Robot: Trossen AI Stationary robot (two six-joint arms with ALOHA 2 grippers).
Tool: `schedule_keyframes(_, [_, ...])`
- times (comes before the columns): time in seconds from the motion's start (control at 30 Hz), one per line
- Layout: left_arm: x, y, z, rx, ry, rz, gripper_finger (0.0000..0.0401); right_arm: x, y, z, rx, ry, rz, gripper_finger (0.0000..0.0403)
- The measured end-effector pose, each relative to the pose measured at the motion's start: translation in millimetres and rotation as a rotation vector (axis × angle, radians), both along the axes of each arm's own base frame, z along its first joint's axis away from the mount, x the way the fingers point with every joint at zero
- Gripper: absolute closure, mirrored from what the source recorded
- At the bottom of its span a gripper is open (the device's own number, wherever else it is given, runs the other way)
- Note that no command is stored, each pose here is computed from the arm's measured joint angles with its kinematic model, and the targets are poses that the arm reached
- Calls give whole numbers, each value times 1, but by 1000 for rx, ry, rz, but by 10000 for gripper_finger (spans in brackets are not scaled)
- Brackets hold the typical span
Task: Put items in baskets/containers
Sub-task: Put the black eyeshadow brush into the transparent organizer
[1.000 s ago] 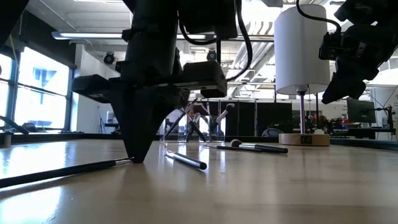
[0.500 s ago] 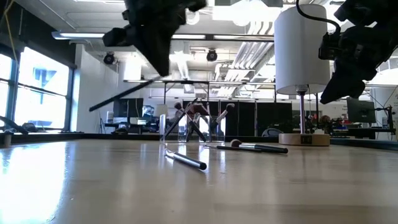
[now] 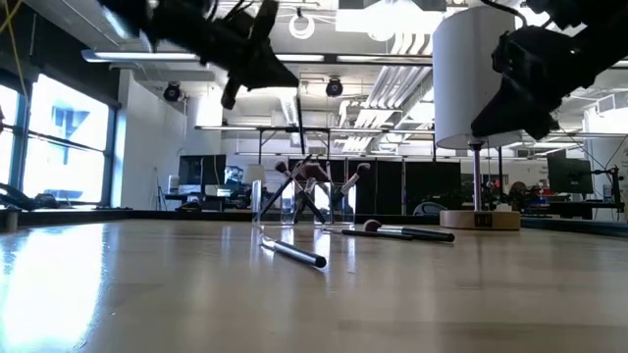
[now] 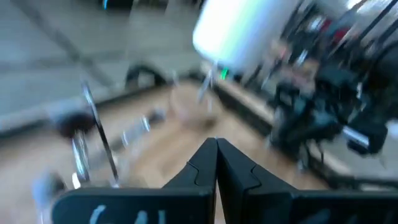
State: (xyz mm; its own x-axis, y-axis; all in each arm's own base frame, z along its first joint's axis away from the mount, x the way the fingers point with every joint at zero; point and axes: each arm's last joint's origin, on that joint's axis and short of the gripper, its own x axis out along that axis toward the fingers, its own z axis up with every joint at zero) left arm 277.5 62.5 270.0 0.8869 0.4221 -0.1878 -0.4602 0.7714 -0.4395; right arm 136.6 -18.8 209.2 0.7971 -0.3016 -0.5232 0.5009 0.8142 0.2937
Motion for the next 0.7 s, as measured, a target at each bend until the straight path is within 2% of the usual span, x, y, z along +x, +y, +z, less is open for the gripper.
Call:
schedule_keyframes(0.13, [-23,36,-15,199,-150,51,401,5,-3,8,-71,-81,-81,323])
schedule_keyframes(0.23, [-34,56,-20,299,-129,73,401,9,-6,13,-136,-128,-140,323])
schedule_keyframes(0.4, [-45,77,-28,344,-21,8,401,15,-10,16,-201,-169,-266,323])
schedule_keyframes(0.53, [-54,90,-41,282,78,-34,401,22,-13,16,-220,-186,-317,323])
schedule_keyframes(0.7, [-51,94,-59,275,182,-108,401,30,-19,13,-188,-215,-361,323])
